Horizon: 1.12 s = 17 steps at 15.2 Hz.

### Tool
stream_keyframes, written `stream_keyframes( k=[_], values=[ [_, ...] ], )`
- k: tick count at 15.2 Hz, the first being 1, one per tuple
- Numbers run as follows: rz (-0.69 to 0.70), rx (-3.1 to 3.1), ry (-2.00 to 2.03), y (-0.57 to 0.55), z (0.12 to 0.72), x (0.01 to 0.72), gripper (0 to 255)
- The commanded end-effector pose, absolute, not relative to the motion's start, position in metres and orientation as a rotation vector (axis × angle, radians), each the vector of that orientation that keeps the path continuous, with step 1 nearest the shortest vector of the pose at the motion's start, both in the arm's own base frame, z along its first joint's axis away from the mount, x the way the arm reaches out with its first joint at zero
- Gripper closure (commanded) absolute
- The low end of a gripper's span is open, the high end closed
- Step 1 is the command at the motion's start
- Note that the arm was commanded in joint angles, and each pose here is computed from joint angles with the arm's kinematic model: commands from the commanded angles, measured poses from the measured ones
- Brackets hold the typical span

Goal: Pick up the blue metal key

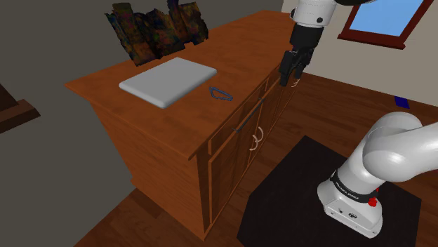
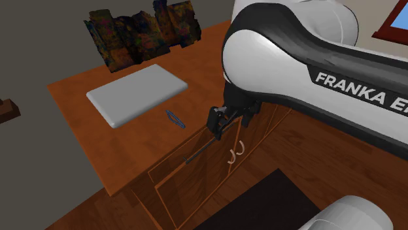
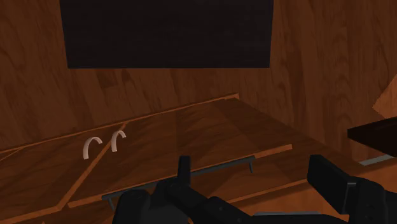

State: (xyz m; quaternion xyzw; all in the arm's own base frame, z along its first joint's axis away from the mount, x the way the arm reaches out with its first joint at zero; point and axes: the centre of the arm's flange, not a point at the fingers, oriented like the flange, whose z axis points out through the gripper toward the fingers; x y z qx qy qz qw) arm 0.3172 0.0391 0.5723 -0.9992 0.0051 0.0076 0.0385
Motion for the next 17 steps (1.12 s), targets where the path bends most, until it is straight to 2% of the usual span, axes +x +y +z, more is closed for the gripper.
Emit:
stream_keyframes(
  k=[1,17],
  values=[
    [0.023,-3.065,0.016,0.039,0.572,0.317,0],
    [-0.091,-3.071,-0.249,0.090,0.486,0.493,0]
  ],
)
